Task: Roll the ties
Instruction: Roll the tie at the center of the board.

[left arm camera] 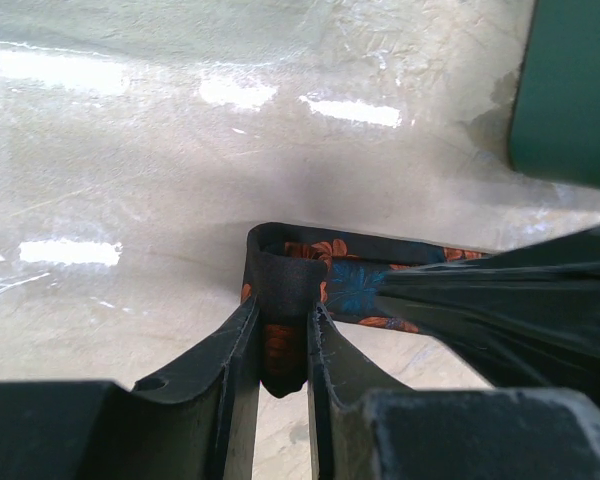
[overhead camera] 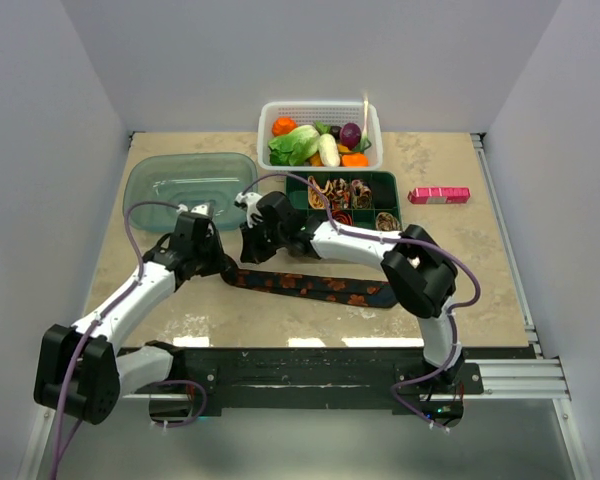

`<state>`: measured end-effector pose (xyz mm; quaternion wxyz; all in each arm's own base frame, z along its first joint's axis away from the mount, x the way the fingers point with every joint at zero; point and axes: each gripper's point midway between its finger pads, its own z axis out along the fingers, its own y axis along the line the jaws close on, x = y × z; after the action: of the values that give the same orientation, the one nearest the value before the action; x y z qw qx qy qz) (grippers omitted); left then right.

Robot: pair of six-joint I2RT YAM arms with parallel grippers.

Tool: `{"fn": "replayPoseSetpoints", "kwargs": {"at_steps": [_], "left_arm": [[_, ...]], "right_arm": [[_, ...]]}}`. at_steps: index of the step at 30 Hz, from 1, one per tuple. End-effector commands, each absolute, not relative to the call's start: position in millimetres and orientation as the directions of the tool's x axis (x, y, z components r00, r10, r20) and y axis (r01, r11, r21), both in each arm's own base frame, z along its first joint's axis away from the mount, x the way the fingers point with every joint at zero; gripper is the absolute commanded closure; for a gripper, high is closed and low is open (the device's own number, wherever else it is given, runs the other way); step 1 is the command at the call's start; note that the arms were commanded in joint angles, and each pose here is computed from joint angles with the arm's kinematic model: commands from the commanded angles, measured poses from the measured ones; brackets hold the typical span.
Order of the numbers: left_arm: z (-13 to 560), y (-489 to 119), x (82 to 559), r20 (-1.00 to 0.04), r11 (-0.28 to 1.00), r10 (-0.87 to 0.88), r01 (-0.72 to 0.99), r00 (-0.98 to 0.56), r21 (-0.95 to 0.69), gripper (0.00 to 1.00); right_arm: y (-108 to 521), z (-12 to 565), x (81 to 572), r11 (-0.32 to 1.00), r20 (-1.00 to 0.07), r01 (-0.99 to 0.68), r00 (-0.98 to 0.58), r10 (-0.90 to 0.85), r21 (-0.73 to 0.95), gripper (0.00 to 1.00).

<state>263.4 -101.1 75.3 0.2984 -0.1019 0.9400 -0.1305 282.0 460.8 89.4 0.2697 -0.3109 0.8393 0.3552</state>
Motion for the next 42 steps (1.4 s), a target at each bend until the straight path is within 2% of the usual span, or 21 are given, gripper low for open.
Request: {"fn": "replayPoseSetpoints", "kwargs": {"at_steps": [1,10,19,30,35,37,40,42], "left_arm": [[87.7,-93.3,272.7,-0.592,0.971,-0.222,-0.12,-0.775,-0.207,1.0],[81.5,-92.8,266.4,-0.609,0.987,-0.152,-0.156,-0.779,-0.047,1.0],[80.0,-110.6,263.3,-0.608,0.985,-0.048,-0.138,-0.792,0.101,1.0],[61.2,-147.3,256.0,-0.573,0.992,0.011,-0.065,-0.82,0.112,1.0],[49.8,-164.1,251.2,-0.548,0.998,0.01,-0.023,-0.836,0.054,1.0],[45.3,-169.0,249.8,-0.543,0.999,0.01,-0.01,-0.84,0.035,0.98],[40.5,-175.0,248.4,-0.534,1.0,0.004,0.003,-0.845,0.003,0.89],[38.8,-182.8,249.3,-0.536,0.999,0.001,0.023,-0.844,-0.033,0.79]], "right_arm": [[443.3,108.7,296.1,0.589,-0.71,-0.706,-0.64,-0.293,0.393,1.0],[408.3,120.6,305.2,0.598,-0.691,-0.652,-0.69,-0.213,0.467,1.0],[386.0,112.9,310.7,0.638,-0.679,-0.617,-0.708,-0.194,0.461,1.0],[377.3,105.8,311.8,0.656,-0.667,-0.602,-0.719,-0.196,0.456,1.0],[374.6,102.1,313.4,0.663,-0.661,-0.593,-0.725,-0.194,0.456,1.0],[374.9,101.2,312.7,0.663,-0.659,-0.593,-0.726,-0.196,0.456,1.0],[374.2,98.8,312.8,0.665,-0.655,-0.592,-0.729,-0.199,0.456,1.0],[374.3,97.5,312.5,0.665,-0.653,-0.591,-0.731,-0.201,0.457,1.0]]}}
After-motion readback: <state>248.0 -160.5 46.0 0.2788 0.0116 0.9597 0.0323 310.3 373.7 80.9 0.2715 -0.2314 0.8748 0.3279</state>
